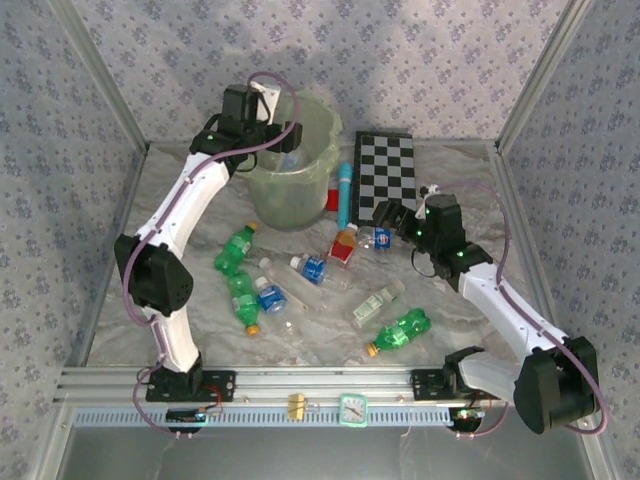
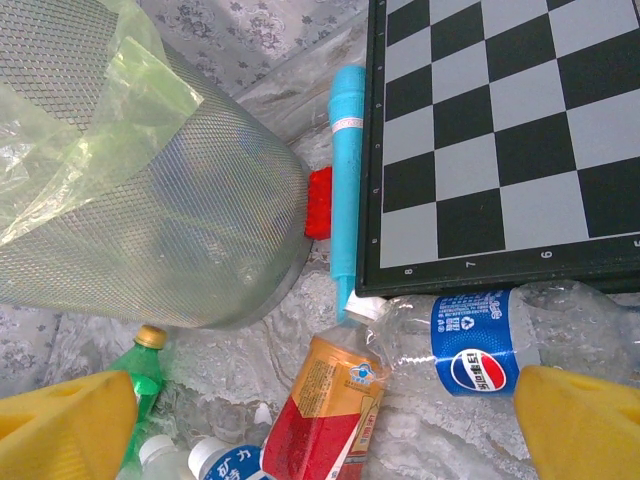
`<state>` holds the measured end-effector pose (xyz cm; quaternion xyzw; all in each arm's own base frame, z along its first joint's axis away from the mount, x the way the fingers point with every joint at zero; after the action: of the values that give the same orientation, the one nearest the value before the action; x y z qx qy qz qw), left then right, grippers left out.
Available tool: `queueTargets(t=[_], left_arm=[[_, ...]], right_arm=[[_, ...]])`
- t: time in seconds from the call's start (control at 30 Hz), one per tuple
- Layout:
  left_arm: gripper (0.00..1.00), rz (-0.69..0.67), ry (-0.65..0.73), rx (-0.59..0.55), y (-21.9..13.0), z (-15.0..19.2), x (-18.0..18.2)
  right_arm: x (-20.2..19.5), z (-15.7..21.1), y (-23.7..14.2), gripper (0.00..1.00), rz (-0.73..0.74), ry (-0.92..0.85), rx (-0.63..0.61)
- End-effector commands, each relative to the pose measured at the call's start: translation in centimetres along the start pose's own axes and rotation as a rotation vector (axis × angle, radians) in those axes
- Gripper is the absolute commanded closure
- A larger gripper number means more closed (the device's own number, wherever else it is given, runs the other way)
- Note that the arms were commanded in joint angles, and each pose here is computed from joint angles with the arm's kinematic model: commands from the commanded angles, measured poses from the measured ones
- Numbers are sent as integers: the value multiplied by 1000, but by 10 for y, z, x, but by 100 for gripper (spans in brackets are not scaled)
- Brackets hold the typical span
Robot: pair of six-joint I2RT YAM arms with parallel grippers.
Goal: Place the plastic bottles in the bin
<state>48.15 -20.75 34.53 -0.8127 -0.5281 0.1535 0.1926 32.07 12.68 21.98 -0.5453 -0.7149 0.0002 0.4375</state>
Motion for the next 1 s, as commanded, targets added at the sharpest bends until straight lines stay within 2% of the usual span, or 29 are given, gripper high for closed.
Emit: queueTargets(t=[0.0, 0.27, 0.53, 0.77, 0.97], left_arm=[[10, -9, -9, -54, -17, -20, 1], [6, -32, -51, -116, -46, -28, 4], [0, -94, -114, -239, -102, -22, 15], [0, -169, -211, -224, -134, 32, 35], [0, -276, -277, -150, -142, 109, 60]], right_arm=[[1, -2, -5, 1, 15, -13, -11], [5, -4, -5, 0, 12, -35, -20], [10, -1, 4, 0, 4, -40, 4], [15, 2, 17, 0, -20, -54, 32], [23, 5, 26, 2, -49, -81, 13]])
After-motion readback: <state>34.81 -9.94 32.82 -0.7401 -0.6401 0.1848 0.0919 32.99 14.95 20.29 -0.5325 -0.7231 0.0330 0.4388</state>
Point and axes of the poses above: each hand's point on the last joint's axis, 136 mm out from that joint toward the fingers, its own y axis out along the fingers, its own x axis along the line the jaws close on, z = x × y, the point moved 3 cm from there along -y, back along the fingers, and after that the axes turned 2 degrees about y, right-handed, at the moved point
